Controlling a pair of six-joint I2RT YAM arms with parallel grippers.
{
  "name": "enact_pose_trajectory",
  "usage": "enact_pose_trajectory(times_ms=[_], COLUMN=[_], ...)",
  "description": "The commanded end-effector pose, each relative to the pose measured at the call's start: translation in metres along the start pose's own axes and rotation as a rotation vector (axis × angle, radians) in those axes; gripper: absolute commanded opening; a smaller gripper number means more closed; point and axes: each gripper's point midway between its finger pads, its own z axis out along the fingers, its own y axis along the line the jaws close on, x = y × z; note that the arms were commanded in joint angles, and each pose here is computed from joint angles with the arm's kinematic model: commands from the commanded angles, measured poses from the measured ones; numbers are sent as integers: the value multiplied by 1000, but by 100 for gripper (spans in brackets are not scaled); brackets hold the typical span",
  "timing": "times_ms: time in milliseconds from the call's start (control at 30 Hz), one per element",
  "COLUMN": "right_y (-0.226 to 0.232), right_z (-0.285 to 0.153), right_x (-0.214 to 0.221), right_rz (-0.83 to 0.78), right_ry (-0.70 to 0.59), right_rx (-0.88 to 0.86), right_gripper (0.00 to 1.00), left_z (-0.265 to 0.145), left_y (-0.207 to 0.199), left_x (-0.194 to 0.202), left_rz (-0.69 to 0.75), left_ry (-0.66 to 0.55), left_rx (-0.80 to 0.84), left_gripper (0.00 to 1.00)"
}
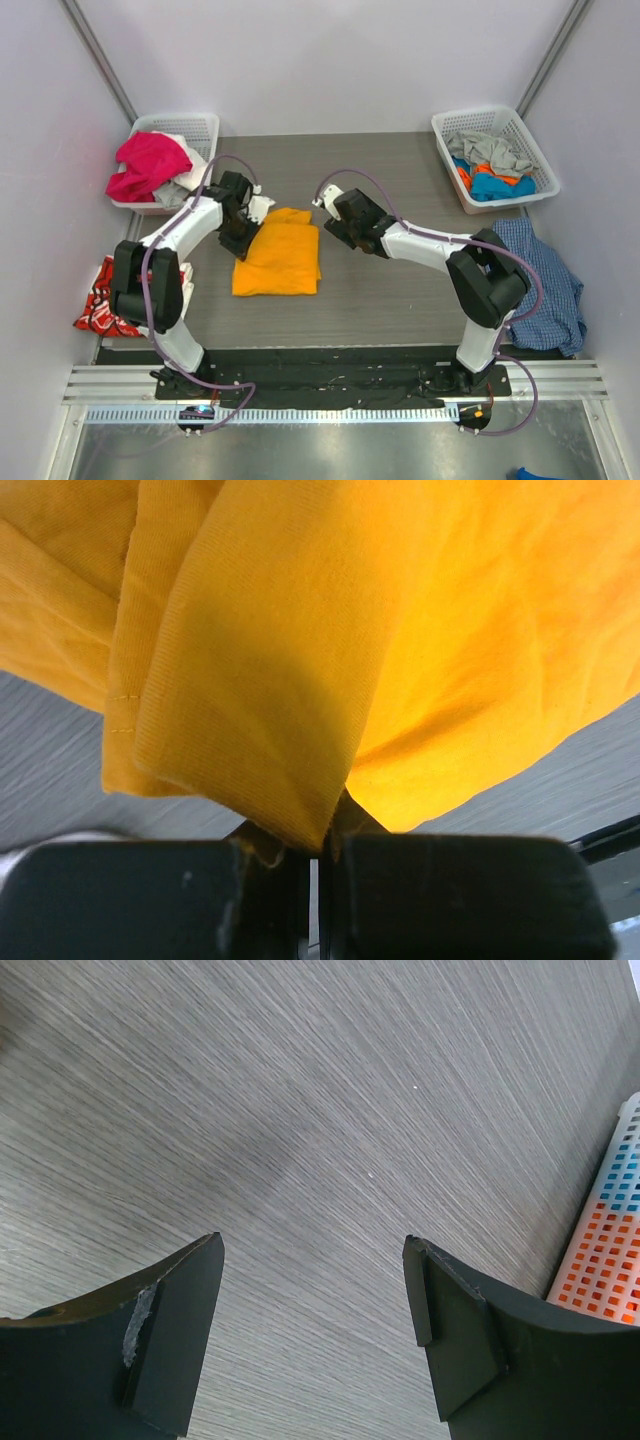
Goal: Fold and stack the t-shirts
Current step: Put the neatly folded tshirt into the corner of the board with the left arm
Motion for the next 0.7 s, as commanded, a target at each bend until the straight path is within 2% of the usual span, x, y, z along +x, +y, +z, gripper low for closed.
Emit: enact_pose_trajectory(times_ms=[0,300,667], right_y=[-19,-11,-10], right_z=[-15,-12,-16], right_x=[-18,-10,-4], right_rz=[36,17,-8], right_ry=[-58,-49,-58], right_rx=[50,29,22], right_gripper=[80,80,79], left_z=[-22,-79,-115], left_y=[27,58,87], left_x=[9,37,97], left_rz=[25,67,93], left_ry=[-18,58,219], left_rx=[-113,-234,-343], left_gripper=[0,0,0])
